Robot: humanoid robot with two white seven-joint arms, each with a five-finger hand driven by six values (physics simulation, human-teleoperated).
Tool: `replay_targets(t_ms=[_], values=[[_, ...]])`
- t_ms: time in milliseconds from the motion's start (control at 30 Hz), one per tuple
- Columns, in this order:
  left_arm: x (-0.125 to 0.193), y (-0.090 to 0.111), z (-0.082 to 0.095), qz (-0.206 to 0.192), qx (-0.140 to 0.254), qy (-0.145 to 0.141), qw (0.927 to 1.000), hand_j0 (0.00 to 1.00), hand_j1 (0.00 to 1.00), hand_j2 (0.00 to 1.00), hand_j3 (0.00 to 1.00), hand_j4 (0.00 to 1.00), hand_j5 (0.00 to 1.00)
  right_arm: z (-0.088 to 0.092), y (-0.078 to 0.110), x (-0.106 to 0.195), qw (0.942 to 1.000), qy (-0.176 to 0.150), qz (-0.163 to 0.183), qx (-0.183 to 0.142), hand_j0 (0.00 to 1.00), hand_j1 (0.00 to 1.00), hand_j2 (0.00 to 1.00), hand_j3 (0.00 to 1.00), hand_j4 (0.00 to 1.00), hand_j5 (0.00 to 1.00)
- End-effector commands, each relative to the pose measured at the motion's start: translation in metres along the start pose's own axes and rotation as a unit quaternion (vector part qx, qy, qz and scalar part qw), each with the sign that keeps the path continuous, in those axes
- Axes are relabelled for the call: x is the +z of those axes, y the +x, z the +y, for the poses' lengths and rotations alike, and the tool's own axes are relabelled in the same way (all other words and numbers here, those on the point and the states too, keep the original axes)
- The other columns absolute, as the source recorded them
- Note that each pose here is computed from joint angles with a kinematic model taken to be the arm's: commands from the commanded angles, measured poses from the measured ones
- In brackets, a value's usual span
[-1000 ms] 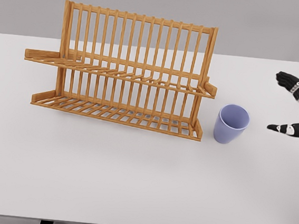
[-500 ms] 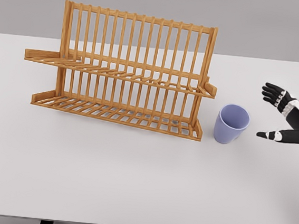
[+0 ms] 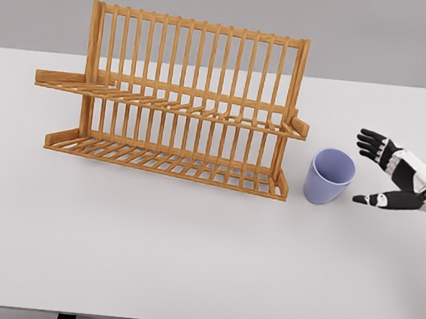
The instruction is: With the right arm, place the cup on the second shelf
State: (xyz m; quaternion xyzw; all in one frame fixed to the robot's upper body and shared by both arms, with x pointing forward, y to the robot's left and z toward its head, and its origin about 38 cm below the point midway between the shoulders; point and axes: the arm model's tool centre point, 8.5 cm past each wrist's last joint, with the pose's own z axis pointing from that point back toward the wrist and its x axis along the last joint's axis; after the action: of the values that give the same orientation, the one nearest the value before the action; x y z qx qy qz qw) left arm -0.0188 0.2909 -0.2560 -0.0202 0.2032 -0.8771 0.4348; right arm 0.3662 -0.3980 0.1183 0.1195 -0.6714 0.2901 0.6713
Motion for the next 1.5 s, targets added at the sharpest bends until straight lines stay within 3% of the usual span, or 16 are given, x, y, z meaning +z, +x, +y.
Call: replay_targets(t_ms=[0,767,1467], values=[[0.0,0.0,0.0,0.0,0.0,0.0,1.0,1.0,1.0,1.0,1.0,1.0,1.0,0.005,-0.003,-0.002,1.0,0.007,0.002,-0.005,1.0,1.0,1.0,1.0,1.0,1.0],[0.0,0.0,0.0,0.0,0.0,0.0,1.0,1.0,1.0,1.0,1.0,1.0,1.0,0.024,-0.016,-0.016,0.9994,0.021,0.004,-0.026,1.0,1.0,1.0,1.0,1.0,1.0],[0.0,0.0,0.0,0.0,0.0,0.0,1.0,1.0,1.0,1.0,1.0,1.0,1.0,0.034,-0.011,-0.032,0.9989,0.036,-0.01,-0.029,1.0,1.0,1.0,1.0,1.0,1.0]])
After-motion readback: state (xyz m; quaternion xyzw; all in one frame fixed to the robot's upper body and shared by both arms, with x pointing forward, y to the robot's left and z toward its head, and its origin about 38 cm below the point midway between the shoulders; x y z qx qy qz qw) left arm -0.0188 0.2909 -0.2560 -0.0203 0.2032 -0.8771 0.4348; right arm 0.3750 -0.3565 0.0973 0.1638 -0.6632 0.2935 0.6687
